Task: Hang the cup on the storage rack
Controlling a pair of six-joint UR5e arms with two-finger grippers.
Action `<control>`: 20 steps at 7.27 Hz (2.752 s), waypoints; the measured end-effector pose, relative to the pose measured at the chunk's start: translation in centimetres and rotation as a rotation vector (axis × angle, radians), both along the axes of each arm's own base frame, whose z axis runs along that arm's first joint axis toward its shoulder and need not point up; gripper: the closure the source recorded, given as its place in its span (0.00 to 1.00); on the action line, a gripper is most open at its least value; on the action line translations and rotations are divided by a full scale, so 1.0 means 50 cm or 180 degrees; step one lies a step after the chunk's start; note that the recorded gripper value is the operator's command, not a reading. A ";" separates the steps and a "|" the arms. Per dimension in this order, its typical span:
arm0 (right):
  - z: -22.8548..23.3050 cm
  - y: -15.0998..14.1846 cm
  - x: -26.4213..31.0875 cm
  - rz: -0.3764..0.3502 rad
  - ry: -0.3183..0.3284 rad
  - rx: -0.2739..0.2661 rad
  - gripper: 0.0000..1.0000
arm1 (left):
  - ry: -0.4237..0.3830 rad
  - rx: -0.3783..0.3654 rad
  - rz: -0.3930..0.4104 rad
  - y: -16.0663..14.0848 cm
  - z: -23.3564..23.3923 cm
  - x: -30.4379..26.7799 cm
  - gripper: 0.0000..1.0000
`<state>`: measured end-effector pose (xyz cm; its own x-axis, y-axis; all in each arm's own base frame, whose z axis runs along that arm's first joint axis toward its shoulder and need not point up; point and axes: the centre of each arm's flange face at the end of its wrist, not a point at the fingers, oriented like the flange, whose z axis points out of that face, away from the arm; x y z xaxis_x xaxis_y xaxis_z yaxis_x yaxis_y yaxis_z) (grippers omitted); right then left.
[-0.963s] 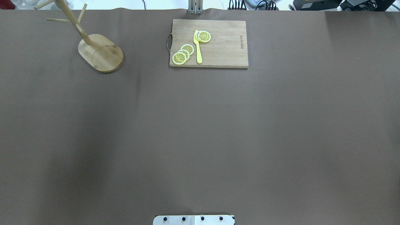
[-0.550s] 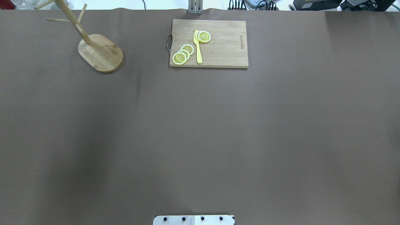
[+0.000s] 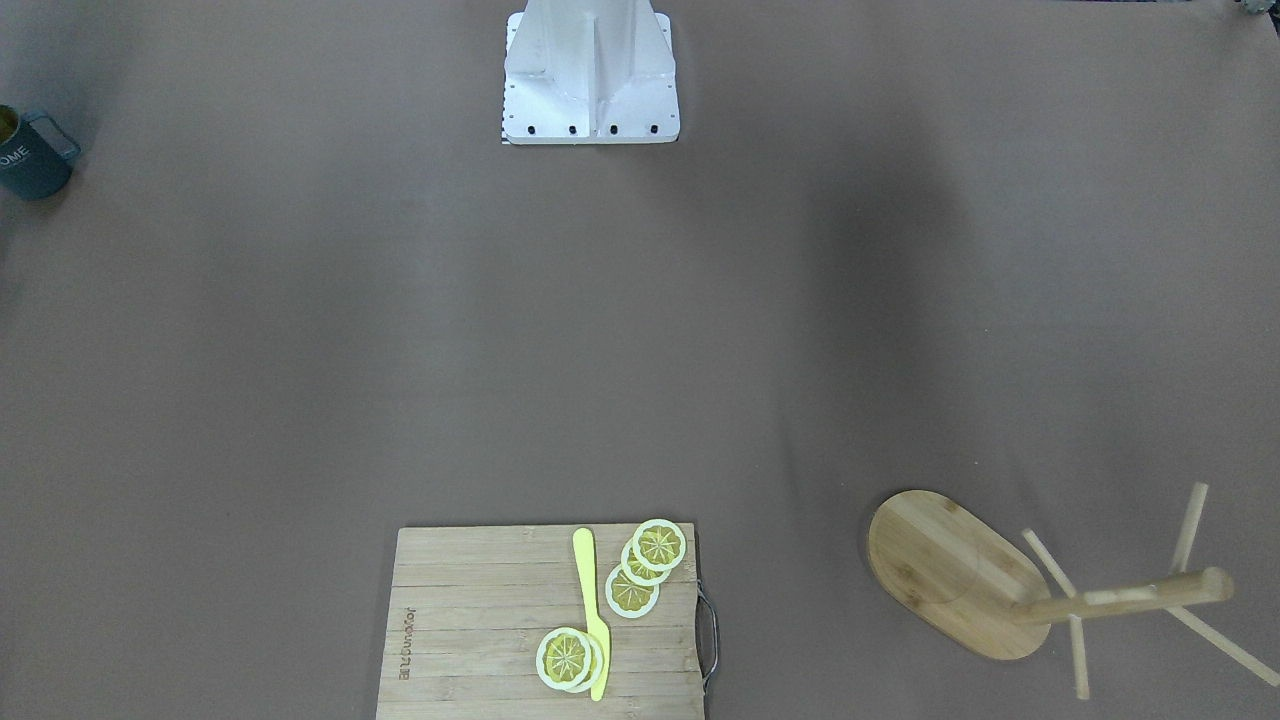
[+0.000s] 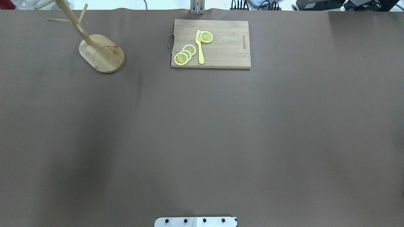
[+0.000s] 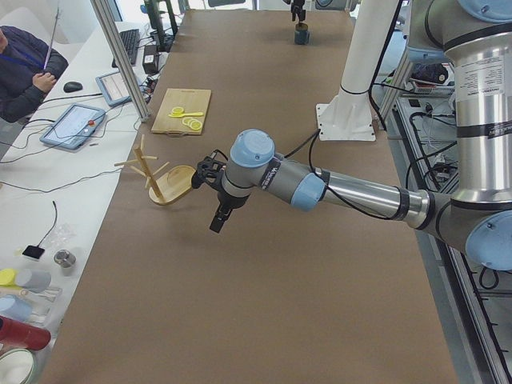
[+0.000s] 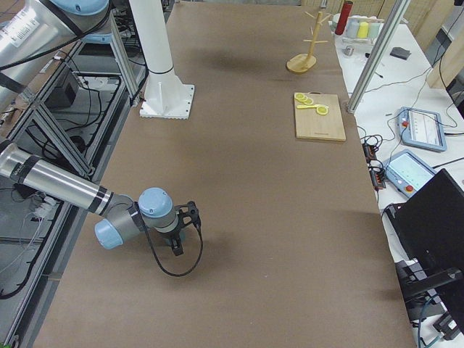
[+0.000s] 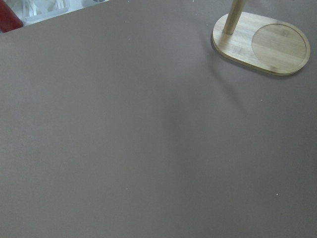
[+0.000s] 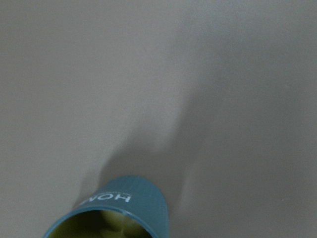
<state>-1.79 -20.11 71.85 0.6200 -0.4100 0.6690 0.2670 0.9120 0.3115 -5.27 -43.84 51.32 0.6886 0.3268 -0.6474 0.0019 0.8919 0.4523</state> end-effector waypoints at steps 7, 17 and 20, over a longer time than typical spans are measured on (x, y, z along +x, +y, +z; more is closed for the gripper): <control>0.002 -0.001 -0.021 -0.0151 0.0027 0.0015 0.69 | 0.0001 0.0023 -0.0002 0.001 -0.006 -0.001 0.00; -0.012 -0.014 -0.032 -0.0173 -0.0024 0.0104 1.00 | 0.0001 0.0001 -0.0002 0.006 0.000 -0.001 0.00; -0.030 -0.041 -0.043 -0.0146 -0.0086 0.0175 1.00 | -0.0002 0.0001 -0.0006 0.006 0.000 -0.001 0.00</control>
